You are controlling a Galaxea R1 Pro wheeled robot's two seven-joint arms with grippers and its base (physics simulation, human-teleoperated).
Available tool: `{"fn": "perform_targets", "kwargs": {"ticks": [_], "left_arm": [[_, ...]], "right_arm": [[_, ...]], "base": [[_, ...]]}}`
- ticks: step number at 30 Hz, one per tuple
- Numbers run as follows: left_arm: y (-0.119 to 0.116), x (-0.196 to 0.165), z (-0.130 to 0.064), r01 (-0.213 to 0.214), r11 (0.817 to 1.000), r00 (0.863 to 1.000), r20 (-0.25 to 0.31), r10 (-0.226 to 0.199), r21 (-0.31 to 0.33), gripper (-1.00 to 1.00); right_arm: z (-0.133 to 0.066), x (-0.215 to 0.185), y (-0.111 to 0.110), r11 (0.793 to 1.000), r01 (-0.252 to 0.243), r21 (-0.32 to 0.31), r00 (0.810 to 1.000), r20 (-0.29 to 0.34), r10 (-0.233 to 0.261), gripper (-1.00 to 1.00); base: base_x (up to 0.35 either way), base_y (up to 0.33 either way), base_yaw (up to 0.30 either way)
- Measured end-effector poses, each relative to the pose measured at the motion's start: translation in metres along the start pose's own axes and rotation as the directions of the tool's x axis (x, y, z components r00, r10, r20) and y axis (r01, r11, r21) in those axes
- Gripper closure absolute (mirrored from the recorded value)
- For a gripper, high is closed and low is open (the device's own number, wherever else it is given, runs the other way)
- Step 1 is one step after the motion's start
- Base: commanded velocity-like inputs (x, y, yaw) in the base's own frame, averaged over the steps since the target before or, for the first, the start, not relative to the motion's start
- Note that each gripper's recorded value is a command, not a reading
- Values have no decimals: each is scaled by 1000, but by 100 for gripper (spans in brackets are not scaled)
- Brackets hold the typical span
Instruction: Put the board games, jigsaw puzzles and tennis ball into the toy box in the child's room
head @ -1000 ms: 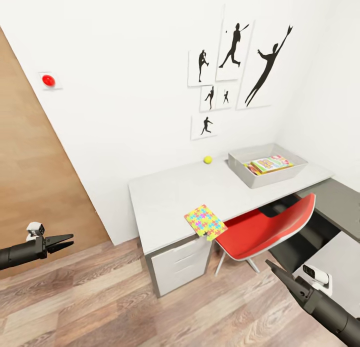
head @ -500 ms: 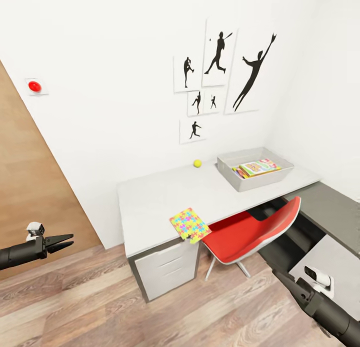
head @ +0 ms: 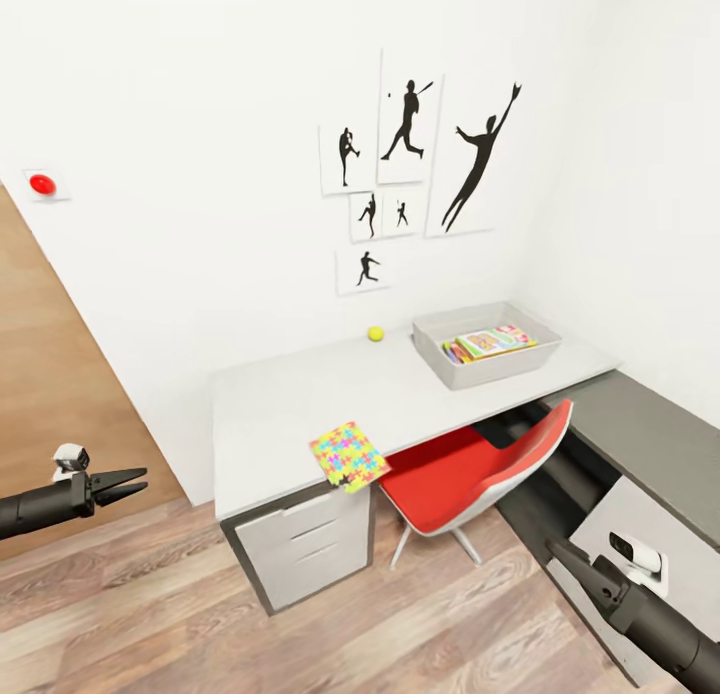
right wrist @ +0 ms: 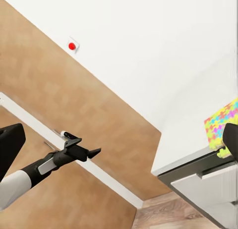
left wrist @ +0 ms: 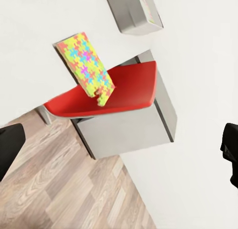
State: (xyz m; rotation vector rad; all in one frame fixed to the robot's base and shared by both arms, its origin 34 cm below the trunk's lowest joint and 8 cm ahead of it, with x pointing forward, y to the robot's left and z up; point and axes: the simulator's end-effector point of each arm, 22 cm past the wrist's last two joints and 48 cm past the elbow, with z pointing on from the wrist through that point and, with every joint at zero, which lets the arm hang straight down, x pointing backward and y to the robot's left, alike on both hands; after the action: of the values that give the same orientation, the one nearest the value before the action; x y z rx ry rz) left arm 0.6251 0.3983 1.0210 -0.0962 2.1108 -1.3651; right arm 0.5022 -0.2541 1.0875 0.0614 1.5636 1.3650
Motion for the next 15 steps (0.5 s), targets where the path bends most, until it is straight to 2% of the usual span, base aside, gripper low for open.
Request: {"fn": "perform_targets", "kwargs": {"ticks": [8,15], "left_arm": [[-6,-3,-2,-11,1000,1000,6,11,5,-100],[-11,-5,-4,-21,1000,1000,11,21,9,-100]], "right_arm": [[0,-3,5,1000,9,-8,1000,5,-9,-100],[0,-5,9,1000,18,-15,1000,9,-18,-100]], "base": [[0,-178,0],[0,-257,0]]}}
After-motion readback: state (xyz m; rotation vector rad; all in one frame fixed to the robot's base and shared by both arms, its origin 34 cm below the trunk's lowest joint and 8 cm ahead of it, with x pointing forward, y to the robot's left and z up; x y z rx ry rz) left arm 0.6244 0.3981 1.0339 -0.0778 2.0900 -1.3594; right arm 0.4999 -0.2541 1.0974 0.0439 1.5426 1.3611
